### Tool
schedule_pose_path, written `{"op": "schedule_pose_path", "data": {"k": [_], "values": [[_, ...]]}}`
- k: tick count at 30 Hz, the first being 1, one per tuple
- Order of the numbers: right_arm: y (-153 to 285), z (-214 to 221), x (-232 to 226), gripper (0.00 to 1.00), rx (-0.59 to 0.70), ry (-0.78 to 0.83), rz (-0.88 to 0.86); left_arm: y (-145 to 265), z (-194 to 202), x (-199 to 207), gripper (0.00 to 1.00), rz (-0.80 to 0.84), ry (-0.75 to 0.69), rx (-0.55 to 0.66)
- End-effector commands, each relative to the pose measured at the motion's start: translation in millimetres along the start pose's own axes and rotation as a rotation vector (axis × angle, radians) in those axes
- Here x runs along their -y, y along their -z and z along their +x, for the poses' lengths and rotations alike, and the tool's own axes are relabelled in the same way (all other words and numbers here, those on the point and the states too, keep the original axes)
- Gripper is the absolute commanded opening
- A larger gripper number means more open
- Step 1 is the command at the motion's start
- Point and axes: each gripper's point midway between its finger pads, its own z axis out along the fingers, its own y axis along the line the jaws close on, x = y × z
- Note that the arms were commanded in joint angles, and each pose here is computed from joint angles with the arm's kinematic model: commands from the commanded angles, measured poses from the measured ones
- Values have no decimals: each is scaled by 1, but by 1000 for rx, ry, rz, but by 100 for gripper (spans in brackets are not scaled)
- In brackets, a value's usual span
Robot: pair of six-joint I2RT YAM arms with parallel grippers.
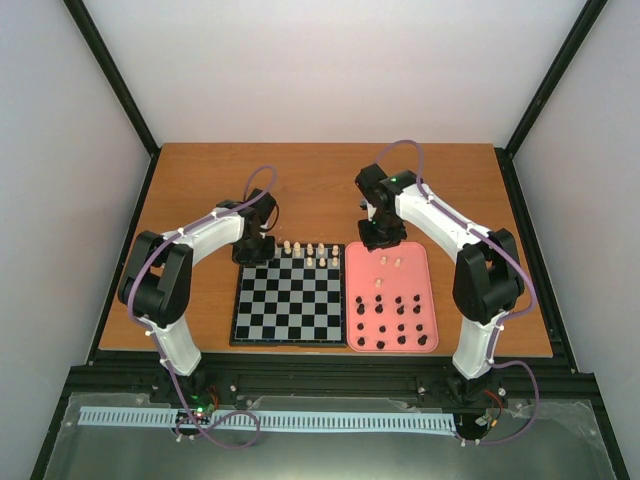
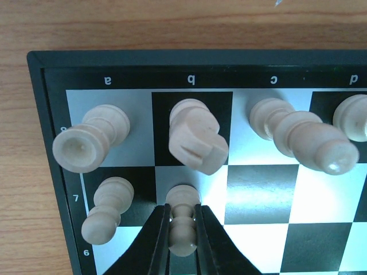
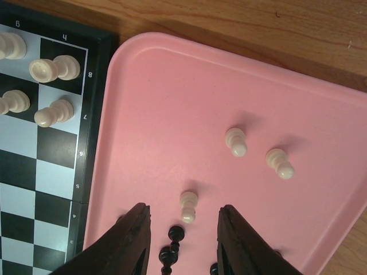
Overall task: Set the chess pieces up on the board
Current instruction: Place the chess piece on the chessboard, then pick up the chess piece from the storage box.
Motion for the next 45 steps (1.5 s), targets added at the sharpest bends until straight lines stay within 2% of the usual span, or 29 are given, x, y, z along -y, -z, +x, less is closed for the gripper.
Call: {"op": "schedule_pose_path", "data": {"k": [1, 14, 17, 22, 26, 29, 32, 39, 45], "values": [[6, -2, 2, 33, 23, -7, -8, 11, -9, 1, 9, 21, -11, 28], [2, -5, 0, 33, 23, -2, -17, 23, -13, 3, 19, 34, -25, 51], [2, -6, -1, 34, 24, 1, -18, 27, -12, 3, 24, 35, -27, 56], [3, -7, -1, 34, 28, 4, -19, 36, -12, 3, 25, 44, -24, 68], [4, -7, 1, 39, 32, 6, -10, 48, -12, 4, 26, 60, -22, 84], [4, -4, 4, 42, 32, 2, 2, 65, -12, 9, 32, 89, -32, 105], [0, 2, 10, 44, 22, -9, 27, 88, -11, 16, 39, 120, -56, 136], [-7, 17, 39, 46, 4, -86, 88, 136, -5, 48, 50, 188, -151, 201], [-12, 26, 67, 45, -1, -155, 128, 151, 2, 98, 51, 291, -281, 194]]}}
